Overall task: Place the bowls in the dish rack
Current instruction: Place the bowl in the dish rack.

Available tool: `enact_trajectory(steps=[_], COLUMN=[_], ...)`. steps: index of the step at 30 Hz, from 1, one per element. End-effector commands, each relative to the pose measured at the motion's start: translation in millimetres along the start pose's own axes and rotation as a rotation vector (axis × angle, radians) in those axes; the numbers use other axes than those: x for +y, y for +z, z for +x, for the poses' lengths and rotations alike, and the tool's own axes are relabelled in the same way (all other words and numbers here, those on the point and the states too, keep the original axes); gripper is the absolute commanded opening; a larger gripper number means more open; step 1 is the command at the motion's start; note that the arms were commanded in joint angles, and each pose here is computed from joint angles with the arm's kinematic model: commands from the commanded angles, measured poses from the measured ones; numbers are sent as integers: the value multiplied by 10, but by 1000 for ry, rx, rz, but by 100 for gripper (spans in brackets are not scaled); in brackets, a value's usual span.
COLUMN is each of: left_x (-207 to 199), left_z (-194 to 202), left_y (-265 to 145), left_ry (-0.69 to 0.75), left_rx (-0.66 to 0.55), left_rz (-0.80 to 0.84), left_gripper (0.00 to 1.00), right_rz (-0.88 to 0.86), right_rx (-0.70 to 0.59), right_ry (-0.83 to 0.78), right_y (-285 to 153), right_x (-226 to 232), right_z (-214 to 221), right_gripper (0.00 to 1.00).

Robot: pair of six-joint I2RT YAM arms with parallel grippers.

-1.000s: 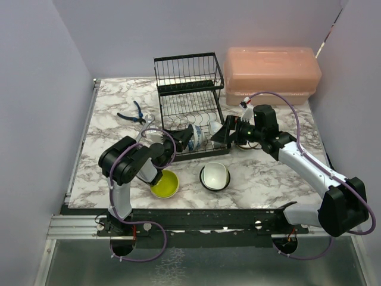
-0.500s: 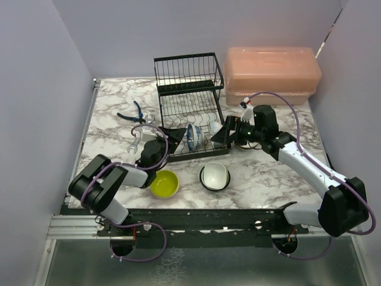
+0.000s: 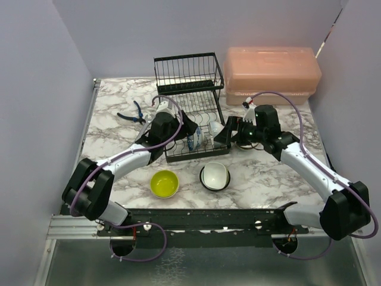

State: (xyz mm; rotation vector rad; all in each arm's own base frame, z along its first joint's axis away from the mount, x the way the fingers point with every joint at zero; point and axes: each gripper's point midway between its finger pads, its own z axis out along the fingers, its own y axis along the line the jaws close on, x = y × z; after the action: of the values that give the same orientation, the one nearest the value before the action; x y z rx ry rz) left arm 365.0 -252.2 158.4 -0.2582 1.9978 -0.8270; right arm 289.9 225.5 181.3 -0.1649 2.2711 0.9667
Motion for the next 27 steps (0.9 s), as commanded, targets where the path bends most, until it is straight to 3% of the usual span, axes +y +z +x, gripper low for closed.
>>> enact_trajectory(steps=[1,6,12,20,27], left_x=[40,62,40,-58,-163], left_z=[395,491,558,594,467], left_y=[0,94,165,168,91], left_ry=[105,154,174,144,129], left_rx=[238,341,383,394,356], left_rz=[10,-27,-38,-24,-6], left_gripper=[75,66,54,16,0], right_rz=[63,85,92,92,90], right_rx=[-46,-46,-44,-38,-34], right_ry=[-36,-42,-44,-47,-51], right_y=[-157,-204,-219,-208,-197], right_x=[-45,-79,-94,-95,-91], right_z=[-94,-66,-47,-48,-61], right_gripper=[100,100,100,100,100])
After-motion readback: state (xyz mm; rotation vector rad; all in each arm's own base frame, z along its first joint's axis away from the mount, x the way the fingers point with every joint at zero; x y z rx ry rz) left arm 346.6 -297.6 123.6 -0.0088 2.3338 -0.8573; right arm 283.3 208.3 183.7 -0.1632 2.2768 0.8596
